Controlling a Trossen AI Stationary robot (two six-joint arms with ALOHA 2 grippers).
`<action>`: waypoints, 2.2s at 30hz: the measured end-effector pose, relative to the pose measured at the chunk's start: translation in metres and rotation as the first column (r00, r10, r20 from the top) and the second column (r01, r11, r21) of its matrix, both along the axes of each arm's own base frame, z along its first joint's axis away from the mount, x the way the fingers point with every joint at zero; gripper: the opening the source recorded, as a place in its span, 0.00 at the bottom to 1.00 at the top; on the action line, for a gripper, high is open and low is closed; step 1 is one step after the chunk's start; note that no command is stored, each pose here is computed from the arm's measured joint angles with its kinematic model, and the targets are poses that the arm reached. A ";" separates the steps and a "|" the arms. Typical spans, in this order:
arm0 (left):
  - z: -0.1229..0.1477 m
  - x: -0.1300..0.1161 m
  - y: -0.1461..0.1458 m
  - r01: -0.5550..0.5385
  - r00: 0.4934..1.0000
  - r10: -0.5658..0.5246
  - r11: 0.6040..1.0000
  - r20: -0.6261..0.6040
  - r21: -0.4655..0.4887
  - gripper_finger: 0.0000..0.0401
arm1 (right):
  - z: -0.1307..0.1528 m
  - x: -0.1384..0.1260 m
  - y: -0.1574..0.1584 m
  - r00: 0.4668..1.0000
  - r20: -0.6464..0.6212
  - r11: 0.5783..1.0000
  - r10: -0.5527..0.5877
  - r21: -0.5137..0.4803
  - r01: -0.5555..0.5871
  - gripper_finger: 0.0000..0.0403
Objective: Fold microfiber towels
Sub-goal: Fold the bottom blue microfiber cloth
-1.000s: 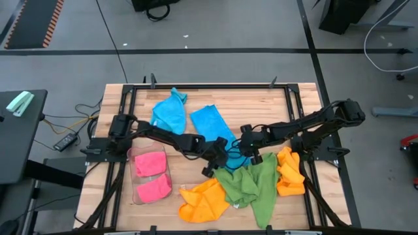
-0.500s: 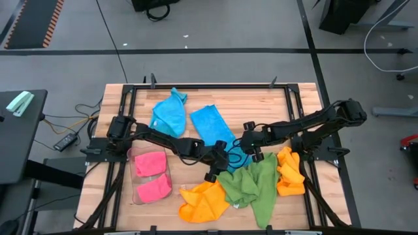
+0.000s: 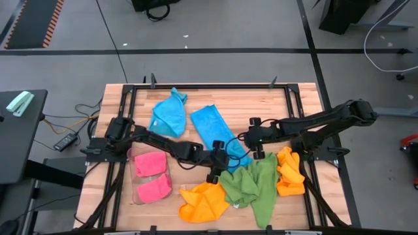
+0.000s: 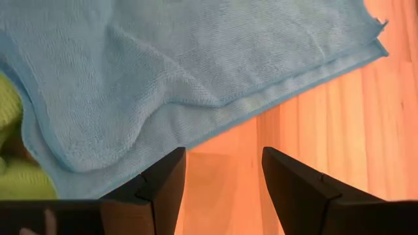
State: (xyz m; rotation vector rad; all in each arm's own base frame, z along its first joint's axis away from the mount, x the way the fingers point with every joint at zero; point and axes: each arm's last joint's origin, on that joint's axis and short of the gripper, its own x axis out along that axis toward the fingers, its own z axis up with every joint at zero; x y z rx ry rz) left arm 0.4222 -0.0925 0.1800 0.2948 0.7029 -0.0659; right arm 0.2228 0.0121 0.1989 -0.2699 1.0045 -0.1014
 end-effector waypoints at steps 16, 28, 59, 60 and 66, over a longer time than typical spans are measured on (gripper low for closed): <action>-0.002 0.006 -0.024 0.033 0.992 -0.030 0.999 0.120 -0.022 0.59 | -0.010 0.002 0.000 0.994 0.100 0.999 -0.047 0.021 0.046 0.53; -0.028 0.012 -0.033 -0.079 0.984 0.061 0.991 0.167 0.108 0.61 | -0.009 0.004 -0.001 0.986 0.143 0.996 -0.088 0.014 0.087 0.53; -0.044 0.014 -0.034 -0.094 0.987 0.075 0.986 0.142 0.136 0.38 | -0.009 0.003 -0.001 0.985 0.141 0.995 -0.097 0.028 0.094 0.53; -0.044 0.014 -0.034 -0.100 0.986 0.081 0.987 0.144 0.128 0.36 | -0.009 0.003 -0.001 0.985 0.141 0.995 -0.097 0.028 0.094 0.53; -0.044 0.014 -0.034 -0.100 0.986 0.082 0.987 0.144 0.126 0.20 | -0.009 0.004 0.000 0.987 0.137 0.996 -0.083 0.051 0.077 0.53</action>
